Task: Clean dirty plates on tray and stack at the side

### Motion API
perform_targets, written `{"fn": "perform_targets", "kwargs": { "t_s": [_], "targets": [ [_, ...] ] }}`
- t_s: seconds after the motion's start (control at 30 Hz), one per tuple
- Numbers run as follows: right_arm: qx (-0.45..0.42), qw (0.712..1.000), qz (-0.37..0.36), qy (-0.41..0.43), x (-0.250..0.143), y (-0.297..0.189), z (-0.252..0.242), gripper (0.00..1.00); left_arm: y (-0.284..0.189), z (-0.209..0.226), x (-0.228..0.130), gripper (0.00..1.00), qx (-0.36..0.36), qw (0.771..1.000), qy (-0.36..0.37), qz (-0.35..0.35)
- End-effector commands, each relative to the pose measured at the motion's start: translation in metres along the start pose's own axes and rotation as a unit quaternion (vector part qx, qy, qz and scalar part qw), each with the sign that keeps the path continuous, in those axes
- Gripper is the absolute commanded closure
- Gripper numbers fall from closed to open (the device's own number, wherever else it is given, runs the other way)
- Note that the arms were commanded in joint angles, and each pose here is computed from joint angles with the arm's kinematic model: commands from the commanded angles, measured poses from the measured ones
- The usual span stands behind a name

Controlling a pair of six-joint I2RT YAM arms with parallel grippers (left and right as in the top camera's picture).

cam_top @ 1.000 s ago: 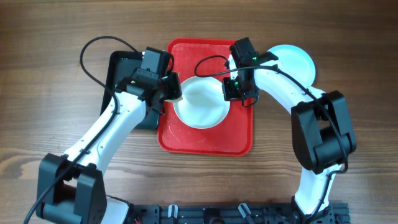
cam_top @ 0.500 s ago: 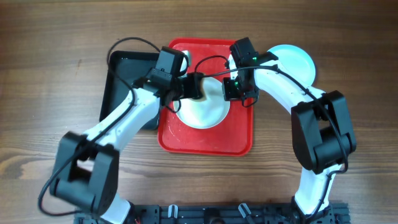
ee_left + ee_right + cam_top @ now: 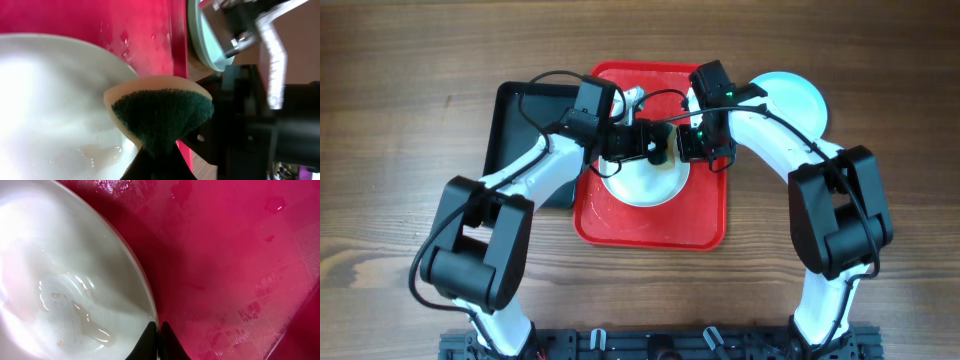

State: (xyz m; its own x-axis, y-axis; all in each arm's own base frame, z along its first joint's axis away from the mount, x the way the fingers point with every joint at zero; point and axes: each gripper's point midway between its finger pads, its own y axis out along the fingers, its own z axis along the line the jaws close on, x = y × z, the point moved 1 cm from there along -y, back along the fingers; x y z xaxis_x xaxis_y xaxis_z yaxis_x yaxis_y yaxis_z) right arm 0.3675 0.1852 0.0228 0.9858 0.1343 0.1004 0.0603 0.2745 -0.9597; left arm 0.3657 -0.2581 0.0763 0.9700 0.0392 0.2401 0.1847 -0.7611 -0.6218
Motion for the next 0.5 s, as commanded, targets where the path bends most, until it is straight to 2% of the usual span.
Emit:
{"fn": "perform_targets", "kwargs": {
  "t_s": [0.0,0.47],
  "targets": [
    [0.025,1.0,0.004,-0.016,-0.005,-0.002,0.016,0.96,0.007,0.006,-0.005,0.96,-0.012,1.0,-0.013,0.018],
    [0.026,1.0,0.004,-0.016,-0.005,-0.002,0.016,0.96,0.024,0.032,-0.012,0.96,0.037,0.999,-0.026,0.022]
  ]
}}
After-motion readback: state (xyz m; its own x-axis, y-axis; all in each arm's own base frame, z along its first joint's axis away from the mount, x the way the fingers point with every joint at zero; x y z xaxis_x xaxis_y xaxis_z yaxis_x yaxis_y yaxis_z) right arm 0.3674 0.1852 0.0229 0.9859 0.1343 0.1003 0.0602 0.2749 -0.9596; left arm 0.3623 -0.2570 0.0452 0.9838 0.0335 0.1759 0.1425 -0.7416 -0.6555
